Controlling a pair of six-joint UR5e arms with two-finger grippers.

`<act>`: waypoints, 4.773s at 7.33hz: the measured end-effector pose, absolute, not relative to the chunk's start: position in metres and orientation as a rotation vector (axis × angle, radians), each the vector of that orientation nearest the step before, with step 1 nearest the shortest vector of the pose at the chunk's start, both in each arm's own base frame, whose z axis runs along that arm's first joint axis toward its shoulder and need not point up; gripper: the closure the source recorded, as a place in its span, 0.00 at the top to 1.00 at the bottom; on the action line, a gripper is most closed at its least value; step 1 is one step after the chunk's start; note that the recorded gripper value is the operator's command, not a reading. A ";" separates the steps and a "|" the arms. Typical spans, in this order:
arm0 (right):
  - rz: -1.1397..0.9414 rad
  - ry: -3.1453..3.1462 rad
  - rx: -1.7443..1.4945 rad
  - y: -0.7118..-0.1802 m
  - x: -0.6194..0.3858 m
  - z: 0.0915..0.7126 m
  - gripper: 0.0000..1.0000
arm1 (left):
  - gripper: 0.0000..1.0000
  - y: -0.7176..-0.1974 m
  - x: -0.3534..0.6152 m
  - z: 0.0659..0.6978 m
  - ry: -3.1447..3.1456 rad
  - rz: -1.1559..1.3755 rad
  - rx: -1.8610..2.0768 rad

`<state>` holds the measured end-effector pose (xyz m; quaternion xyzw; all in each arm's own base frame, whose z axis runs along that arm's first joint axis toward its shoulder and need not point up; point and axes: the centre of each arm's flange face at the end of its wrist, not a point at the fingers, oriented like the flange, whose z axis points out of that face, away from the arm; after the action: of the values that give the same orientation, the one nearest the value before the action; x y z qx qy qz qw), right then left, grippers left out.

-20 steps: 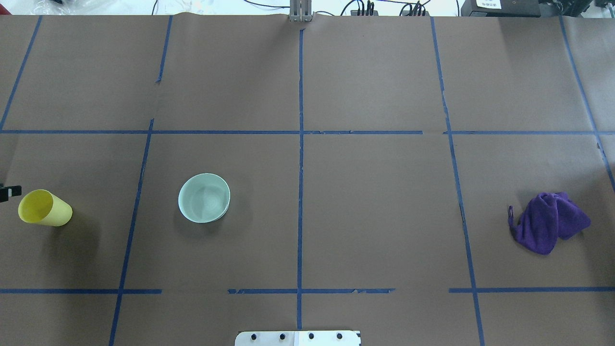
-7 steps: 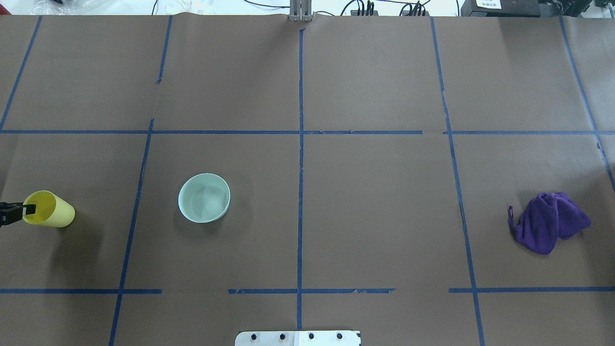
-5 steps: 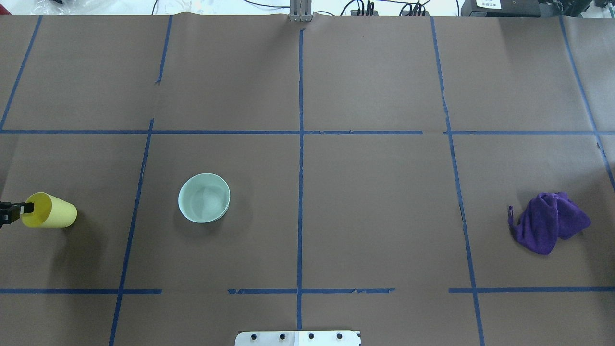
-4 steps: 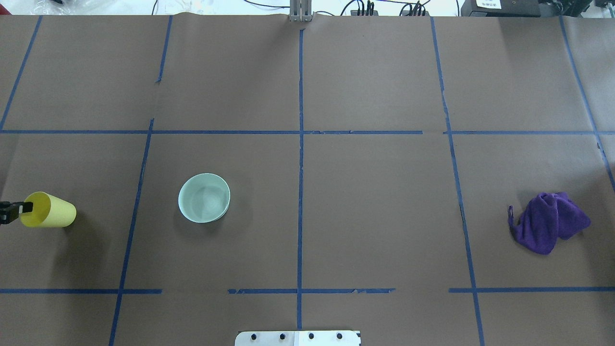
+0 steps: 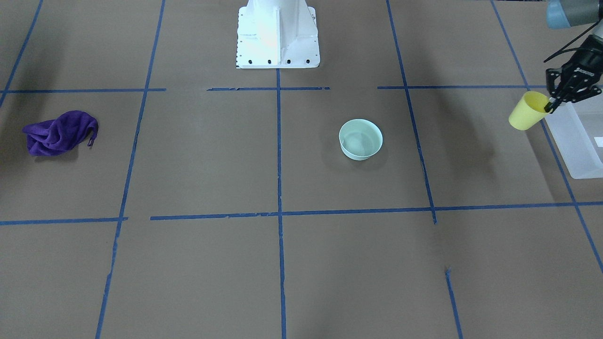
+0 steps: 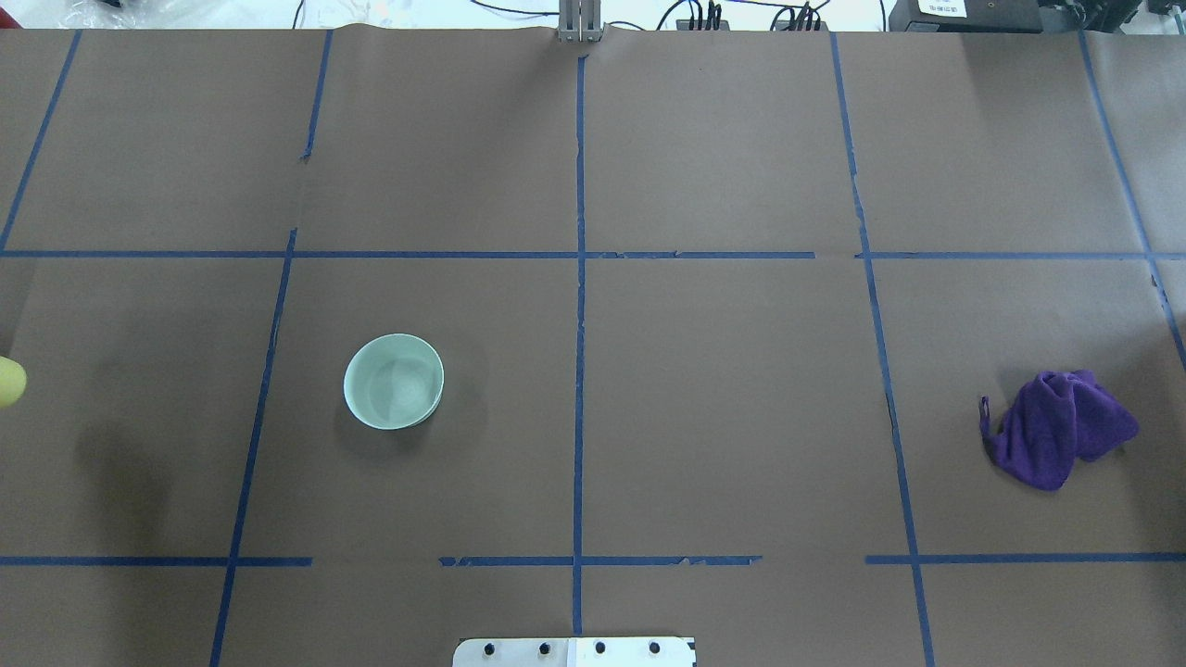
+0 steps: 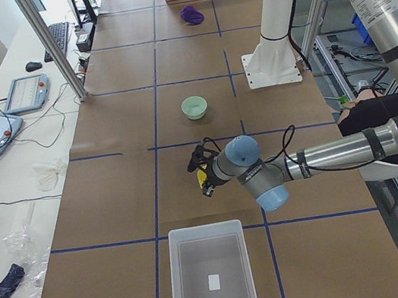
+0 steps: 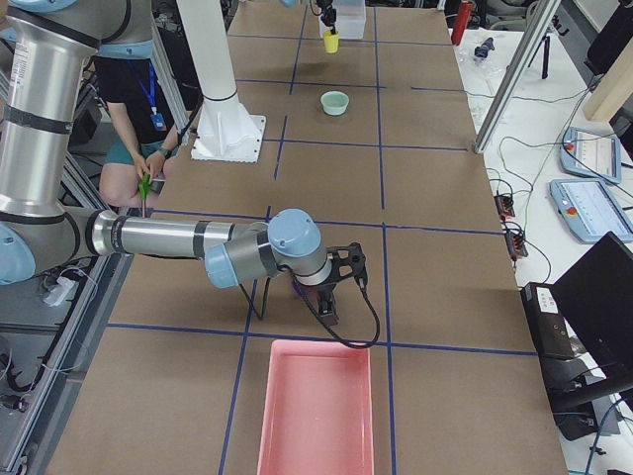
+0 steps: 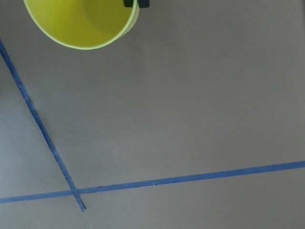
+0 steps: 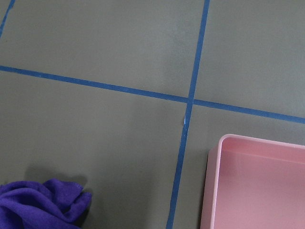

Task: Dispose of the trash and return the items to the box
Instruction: 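Lift the yellow cup with the left gripper and carry it to the clear bin, then release the cup into the clear bin while the right gripper nears the purple cloth, then lower the right gripper onto the purple cloth and pinch it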

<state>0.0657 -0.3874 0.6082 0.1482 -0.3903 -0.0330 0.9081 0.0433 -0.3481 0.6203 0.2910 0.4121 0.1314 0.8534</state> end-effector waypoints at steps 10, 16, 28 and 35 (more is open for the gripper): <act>-0.068 -0.803 0.306 -0.387 0.066 0.609 1.00 | 0.00 -0.413 -0.091 0.760 0.617 0.443 0.572; -0.068 -0.802 0.307 -0.387 0.066 0.608 1.00 | 0.67 -0.420 -0.012 0.753 0.738 0.255 0.483; -0.029 -0.782 0.219 -0.376 -0.125 0.500 0.96 | 1.00 -0.439 -0.093 0.589 0.639 0.287 0.374; -0.053 -0.725 0.256 -0.340 -0.198 0.571 0.00 | 1.00 -0.435 -0.112 0.578 0.656 0.237 0.344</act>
<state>-0.1976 -0.3405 0.5706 0.1251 -0.3537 -0.0260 0.9266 -0.1118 -0.4352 0.5777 0.1678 0.3197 0.1155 0.9254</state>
